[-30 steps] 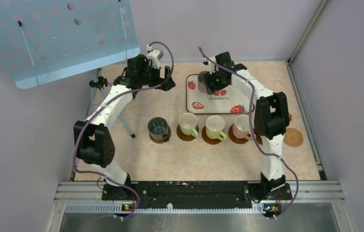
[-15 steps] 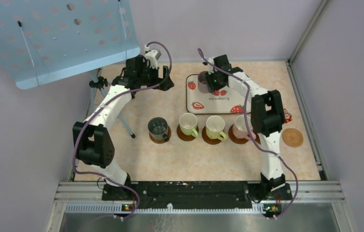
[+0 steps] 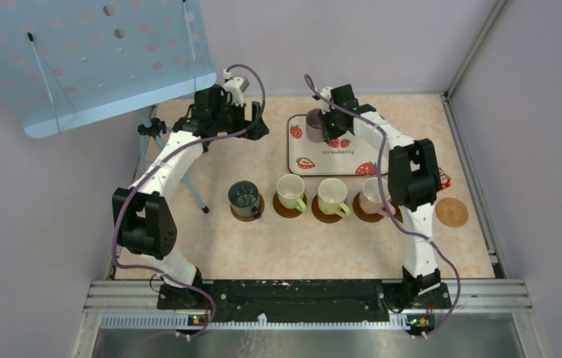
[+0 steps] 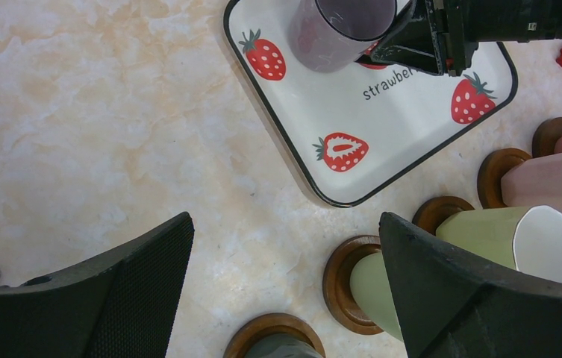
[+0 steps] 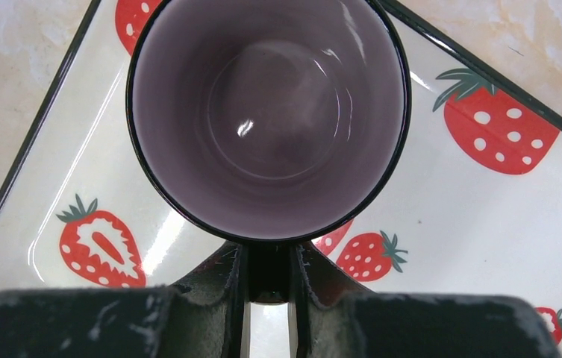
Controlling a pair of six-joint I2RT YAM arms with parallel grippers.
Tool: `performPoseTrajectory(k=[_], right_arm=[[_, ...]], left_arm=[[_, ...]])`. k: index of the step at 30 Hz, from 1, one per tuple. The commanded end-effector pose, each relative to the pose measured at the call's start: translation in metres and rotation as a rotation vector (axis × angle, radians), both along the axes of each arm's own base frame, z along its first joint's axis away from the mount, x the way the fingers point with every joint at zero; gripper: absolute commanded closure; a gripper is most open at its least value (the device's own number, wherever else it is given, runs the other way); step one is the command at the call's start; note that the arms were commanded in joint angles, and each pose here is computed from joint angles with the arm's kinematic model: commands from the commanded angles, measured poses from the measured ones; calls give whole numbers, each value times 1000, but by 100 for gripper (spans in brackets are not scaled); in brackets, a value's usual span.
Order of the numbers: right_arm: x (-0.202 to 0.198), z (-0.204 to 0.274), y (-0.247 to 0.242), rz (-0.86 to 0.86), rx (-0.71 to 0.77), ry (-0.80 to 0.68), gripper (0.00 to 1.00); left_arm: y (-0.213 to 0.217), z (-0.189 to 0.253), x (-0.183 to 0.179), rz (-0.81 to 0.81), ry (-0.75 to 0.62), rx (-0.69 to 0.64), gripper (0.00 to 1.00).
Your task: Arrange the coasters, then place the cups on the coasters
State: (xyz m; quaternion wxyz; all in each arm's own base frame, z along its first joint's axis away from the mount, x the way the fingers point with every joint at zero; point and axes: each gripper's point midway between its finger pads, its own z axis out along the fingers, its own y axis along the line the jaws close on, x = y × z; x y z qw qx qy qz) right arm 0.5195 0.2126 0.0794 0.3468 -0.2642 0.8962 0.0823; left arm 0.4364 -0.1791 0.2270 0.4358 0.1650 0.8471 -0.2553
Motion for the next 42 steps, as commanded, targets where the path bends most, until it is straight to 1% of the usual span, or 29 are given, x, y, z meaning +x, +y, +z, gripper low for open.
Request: performPoseTrajectory(k=[1, 3, 10, 15, 16, 20, 23, 27, 28, 30, 33, 37, 42], right_arm=[[7, 75, -18, -1, 47, -148, 100], [6, 106, -29, -7, 77, -208, 100], [-10, 166, -73, -8, 146, -327, 100], [-41, 193, -124, -30, 151, -353, 100], [-52, 202, -135, -31, 149, -369, 100], [-91, 214, -193, -66, 103, -394, 100], [-125, 212, -235, -119, 70, -375, 100], [-172, 197, -293, -215, 26, -332, 100], [-181, 195, -299, -218, 15, -326, 100], [-206, 186, -326, -274, -12, -301, 100], [-237, 172, -352, -340, -36, -273, 100], [-271, 148, -370, -397, -31, -227, 100], [-297, 118, -374, -416, -42, -191, 100]], left_arm=[[-4, 30, 2, -24, -79, -45, 1], [-8, 32, 0, -47, -81, -60, 1], [-17, 27, -2, -89, -72, -101, 1], [-24, 28, -4, -124, -74, -125, 1], [-25, 28, -5, -132, -71, -129, 1], [-34, 25, -10, -174, -65, -143, 1], [-44, 21, -16, -208, -51, -154, 1], [-60, 14, -25, -263, -60, -155, 1], [-63, 14, -25, -271, -65, -155, 1], [-70, 15, -26, -290, -74, -156, 1], [-76, 17, -23, -303, -88, -155, 1], [-80, 24, -17, -314, -103, -154, 1], [-84, 28, -13, -324, -105, -149, 1]])
